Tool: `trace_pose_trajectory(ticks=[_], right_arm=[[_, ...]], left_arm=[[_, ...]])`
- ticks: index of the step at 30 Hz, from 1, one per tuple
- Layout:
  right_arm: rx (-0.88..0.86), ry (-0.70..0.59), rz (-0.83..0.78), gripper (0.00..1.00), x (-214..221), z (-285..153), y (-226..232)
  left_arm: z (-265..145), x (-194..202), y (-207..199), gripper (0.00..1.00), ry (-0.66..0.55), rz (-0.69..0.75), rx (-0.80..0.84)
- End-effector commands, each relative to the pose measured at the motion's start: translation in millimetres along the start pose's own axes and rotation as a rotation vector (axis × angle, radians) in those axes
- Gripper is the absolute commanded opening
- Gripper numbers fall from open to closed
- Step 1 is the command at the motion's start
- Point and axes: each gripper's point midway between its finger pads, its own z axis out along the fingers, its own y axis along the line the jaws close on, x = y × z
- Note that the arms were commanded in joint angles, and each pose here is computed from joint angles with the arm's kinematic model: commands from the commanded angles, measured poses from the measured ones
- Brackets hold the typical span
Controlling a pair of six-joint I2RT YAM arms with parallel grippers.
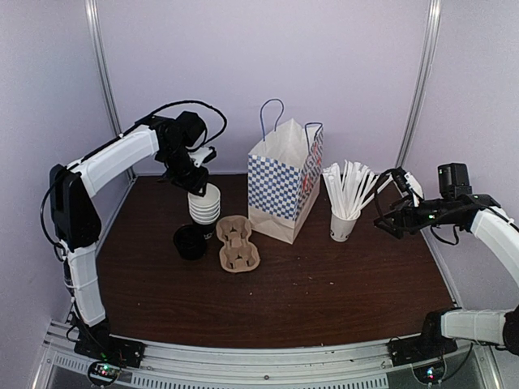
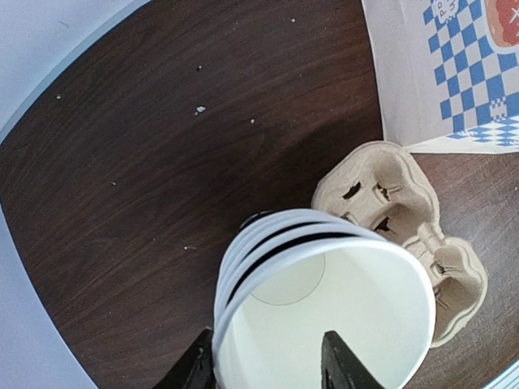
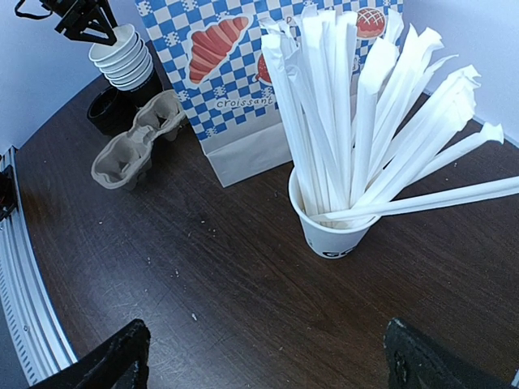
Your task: Pack the takeout coffee
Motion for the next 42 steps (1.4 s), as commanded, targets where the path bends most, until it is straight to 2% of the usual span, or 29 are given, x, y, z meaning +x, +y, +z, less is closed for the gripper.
trace_pose_trajectory(ticks=[1,5,7,12,16,21,25,30,34,42], right_arm=[[0.008,0.001,-0.021,1.00,2.0,-1.0,1.8],[0.010,0.002,-0.022,1.00,2.2,-1.4,1.9],[0.010,0.003,-0.021,1.00,2.6,-1.4,1.8],[0.010,0.007,-0.019,1.00,3.5,-0.4,1.1],[0.009,0.009,-0.019,1.00,3.7,0.0,0.9],[0.012,0.010,-0.021,1.00,4.4,0.0,0.5],[0.014,0.012,-0.023,1.00,4.7,0.2,0.0],[0.013,0.016,-0.023,1.00,5.7,0.9,-0.4],[0.012,0.022,-0.024,1.00,7.2,1.6,-0.5],[0.005,0.031,-0.021,1.00,9.8,3.1,-0.5]], left_arm=[[-35.0,-15.7,11.4,0.47,-0.114,-0.020,-0.072],[-41.2,-13.2,23.2,0.56,-0.123,-0.031,-0.142],[-45.4,-15.3,22.1,0.70,-0.153,-0.031,-0.152],[-50.6,-17.5,-7.3,0.71,-0.202,0.037,-0.055],[-37.8,-10.8,-16.5,0.55,-0.140,0.037,-0.005],[-19.0,-5.7,-35.1,0.49,-0.083,0.047,0.096],[-12.9,-4.6,-49.0,0.49,-0.072,0.051,0.175],[-8.6,-5.9,-44.6,0.49,-0.073,0.043,0.148],[-1.8,-3.3,-38.9,0.45,-0.056,0.035,0.113],[4.9,-1.0,-27.4,0.22,-0.040,0.033,0.043]])
